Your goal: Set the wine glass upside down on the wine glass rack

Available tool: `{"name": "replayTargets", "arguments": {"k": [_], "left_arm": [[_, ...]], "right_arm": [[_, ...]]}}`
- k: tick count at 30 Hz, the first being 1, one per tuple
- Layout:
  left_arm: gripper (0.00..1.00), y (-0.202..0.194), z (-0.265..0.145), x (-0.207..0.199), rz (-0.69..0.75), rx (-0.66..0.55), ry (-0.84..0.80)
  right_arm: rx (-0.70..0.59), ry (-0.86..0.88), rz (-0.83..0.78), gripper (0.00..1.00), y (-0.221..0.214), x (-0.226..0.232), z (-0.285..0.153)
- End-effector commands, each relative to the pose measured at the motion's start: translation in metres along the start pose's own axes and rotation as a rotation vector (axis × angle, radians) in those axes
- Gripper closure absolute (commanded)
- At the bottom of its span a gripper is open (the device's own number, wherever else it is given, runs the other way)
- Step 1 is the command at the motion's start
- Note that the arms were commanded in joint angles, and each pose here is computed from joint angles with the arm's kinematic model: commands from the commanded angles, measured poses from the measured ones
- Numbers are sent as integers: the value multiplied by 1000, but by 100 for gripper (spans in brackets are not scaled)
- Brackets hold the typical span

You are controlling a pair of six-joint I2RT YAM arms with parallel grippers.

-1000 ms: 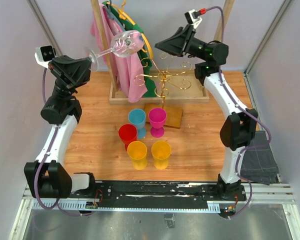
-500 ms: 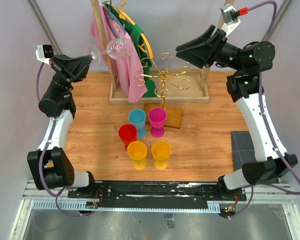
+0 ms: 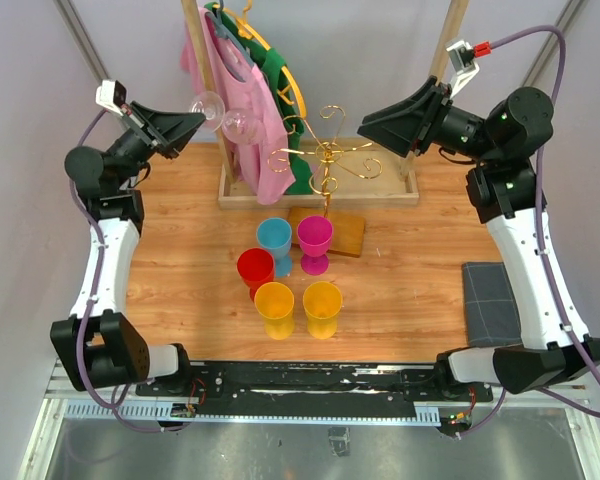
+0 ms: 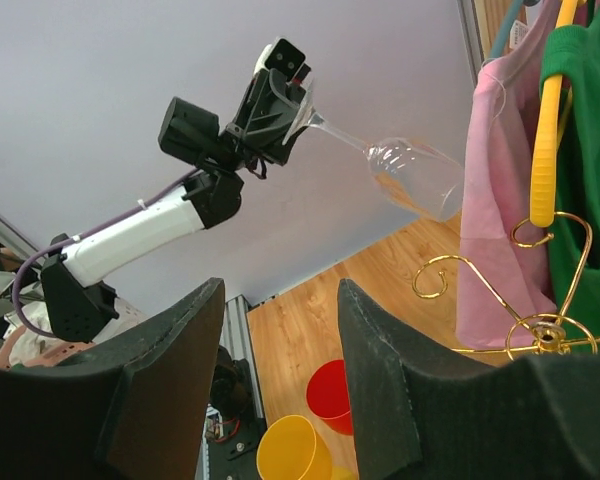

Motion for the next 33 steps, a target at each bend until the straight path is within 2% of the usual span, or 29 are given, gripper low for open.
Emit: {"name": "replayTargets", "arguments": {"k": [1,14,22,33], "left_arm": [[100,7,3,-9,168,-17,141],[100,1,2,28,113,32,225],[100,-16,22,48,133,107,314],[100,-24,30,70,89,154,379]], "right_arm": [[-27,-14,-66,50,5,10,-9],[-30,-40,-30,50,3,2,-8],[-27,-50,-18,50,-1,1,-10],[-27,-68,-1,50,-6,-1,-12]]}}
Point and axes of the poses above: each gripper's point midway between its finger pads, its own z axis out along the fingers, its own x axis along the line the jaws close on, y = z × x, the point moved 4 cm from there along -z, back along the fingers, and after that the axes turned 5 degrees about z, right-handed, at the moved point
